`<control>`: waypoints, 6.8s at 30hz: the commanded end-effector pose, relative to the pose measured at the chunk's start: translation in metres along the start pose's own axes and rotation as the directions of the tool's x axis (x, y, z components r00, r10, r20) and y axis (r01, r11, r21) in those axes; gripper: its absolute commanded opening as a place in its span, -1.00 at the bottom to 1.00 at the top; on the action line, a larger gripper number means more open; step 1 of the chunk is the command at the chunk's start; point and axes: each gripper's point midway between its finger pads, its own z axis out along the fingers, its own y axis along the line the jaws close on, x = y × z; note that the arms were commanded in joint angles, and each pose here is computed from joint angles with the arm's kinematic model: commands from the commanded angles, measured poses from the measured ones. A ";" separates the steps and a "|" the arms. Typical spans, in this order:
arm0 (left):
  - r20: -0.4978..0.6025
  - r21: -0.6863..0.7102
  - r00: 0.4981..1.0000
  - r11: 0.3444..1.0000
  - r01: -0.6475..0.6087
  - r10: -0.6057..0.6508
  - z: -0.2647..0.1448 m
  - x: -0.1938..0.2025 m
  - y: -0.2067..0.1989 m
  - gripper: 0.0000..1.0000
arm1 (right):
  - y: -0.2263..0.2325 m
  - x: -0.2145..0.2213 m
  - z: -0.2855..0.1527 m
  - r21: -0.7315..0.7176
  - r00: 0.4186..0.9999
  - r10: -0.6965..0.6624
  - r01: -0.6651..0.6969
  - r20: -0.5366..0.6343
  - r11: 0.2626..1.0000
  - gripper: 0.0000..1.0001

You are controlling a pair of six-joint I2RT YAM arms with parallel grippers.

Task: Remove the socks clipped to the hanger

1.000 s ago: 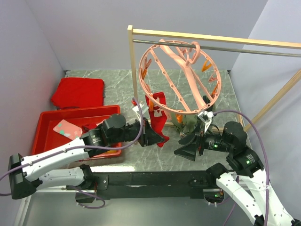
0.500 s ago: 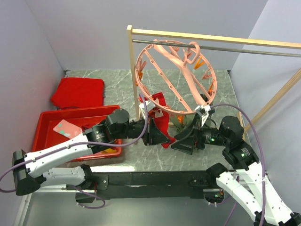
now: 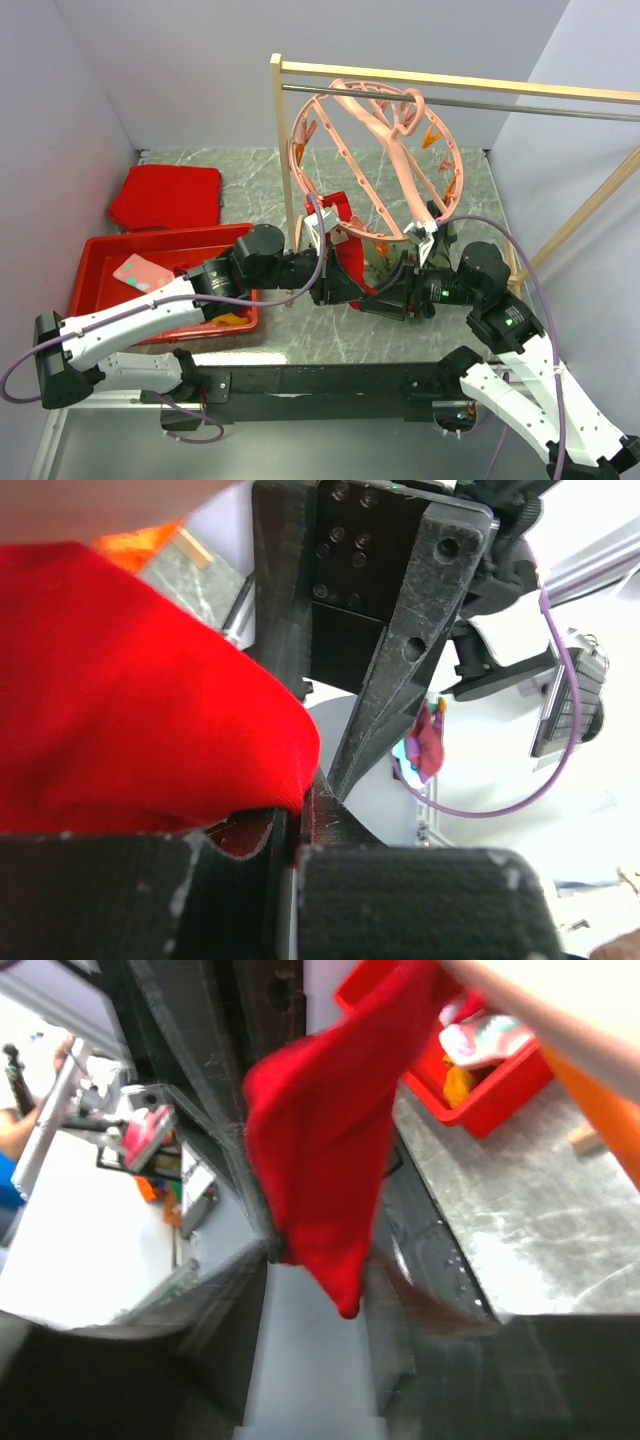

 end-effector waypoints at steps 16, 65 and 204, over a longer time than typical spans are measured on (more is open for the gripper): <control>0.195 -0.139 0.979 0.990 -0.033 0.061 -0.047 -0.029 0.002 0.34 | -0.003 0.002 -0.001 0.025 1.000 -0.015 0.015 0.019 1.000 -1.00; 0.515 -0.418 0.834 0.907 0.045 0.196 -0.082 -0.126 0.029 0.49 | 0.018 0.017 -0.076 0.233 0.963 -0.054 -0.010 0.262 0.972 -1.00; 0.410 -0.911 0.870 0.177 0.373 0.275 -0.285 -0.074 0.180 -0.98 | -0.075 0.066 -0.050 0.418 0.986 0.099 -0.147 0.135 0.896 0.99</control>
